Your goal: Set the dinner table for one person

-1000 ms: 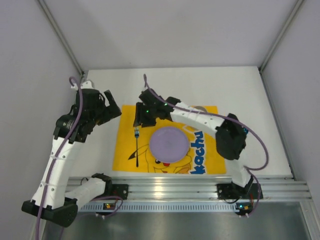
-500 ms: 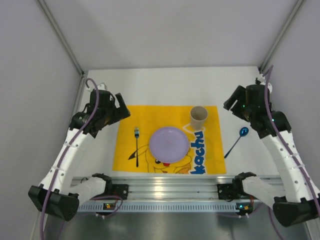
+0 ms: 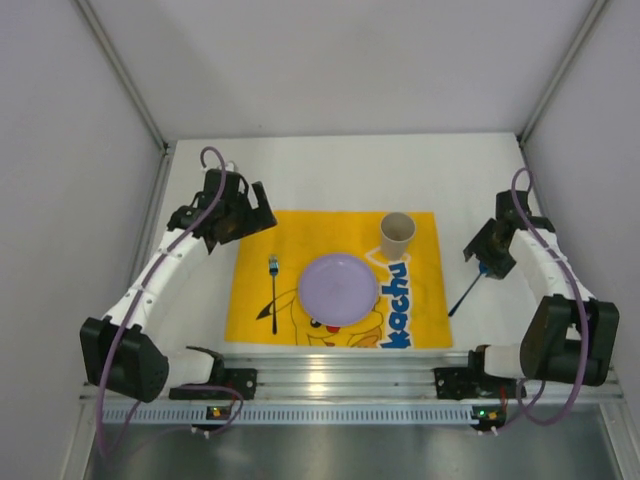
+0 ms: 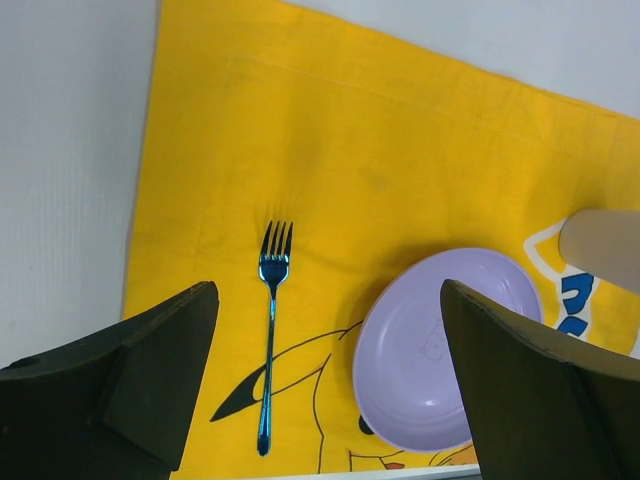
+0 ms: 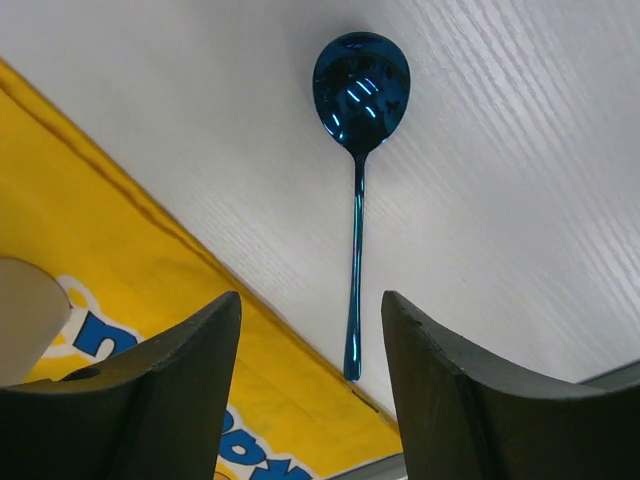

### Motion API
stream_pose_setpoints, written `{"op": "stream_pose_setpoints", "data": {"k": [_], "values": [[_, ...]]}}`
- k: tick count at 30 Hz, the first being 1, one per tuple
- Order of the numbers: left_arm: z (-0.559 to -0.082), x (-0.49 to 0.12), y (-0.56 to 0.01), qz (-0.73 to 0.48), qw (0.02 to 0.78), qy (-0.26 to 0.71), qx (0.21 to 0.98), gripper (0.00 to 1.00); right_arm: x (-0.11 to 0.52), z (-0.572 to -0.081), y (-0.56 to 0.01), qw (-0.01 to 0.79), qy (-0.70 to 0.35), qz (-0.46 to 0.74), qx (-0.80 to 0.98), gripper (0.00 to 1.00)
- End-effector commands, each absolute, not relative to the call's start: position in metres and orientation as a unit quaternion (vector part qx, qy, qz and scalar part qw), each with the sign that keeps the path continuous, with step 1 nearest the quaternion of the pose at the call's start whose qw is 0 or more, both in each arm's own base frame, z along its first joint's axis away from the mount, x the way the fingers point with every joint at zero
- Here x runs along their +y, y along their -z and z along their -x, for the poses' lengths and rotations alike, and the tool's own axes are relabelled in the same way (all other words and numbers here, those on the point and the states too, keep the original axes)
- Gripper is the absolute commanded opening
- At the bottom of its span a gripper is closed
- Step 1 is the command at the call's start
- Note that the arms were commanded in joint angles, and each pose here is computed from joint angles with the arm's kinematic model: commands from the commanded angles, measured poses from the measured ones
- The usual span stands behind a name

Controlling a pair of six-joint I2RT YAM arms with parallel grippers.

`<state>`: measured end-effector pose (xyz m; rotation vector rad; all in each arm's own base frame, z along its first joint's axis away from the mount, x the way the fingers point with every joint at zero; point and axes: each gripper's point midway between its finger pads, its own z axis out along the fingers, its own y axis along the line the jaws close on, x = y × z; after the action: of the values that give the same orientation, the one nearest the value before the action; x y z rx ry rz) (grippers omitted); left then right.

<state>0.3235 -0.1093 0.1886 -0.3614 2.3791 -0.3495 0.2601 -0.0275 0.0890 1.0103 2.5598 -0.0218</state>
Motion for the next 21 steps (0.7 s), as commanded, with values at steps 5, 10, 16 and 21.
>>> {"op": "stream_pose_setpoints", "data": {"k": [5, 10, 16, 21], "values": [[-0.350, -0.120, -0.210, 0.115, 0.384, 0.155, 0.903, 0.98, -0.033, -0.266, -0.050, 0.176, 0.017, -0.369, 0.912, 0.55], [-0.353, -0.124, -0.204, 0.113, 0.373, 0.157, 0.907, 0.98, -0.040, -0.268, -0.035, 0.168, 0.032, -0.375, 0.911, 0.52], [-0.359, -0.126, -0.203, 0.112, 0.367, 0.156, 0.910, 0.98, -0.057, -0.275, -0.019, 0.162, 0.062, -0.378, 0.909, 0.45], [-0.361, -0.125, -0.206, 0.111, 0.367, 0.152, 0.911, 0.98, -0.074, -0.276, -0.006, 0.150, 0.073, -0.392, 0.905, 0.37]]}}
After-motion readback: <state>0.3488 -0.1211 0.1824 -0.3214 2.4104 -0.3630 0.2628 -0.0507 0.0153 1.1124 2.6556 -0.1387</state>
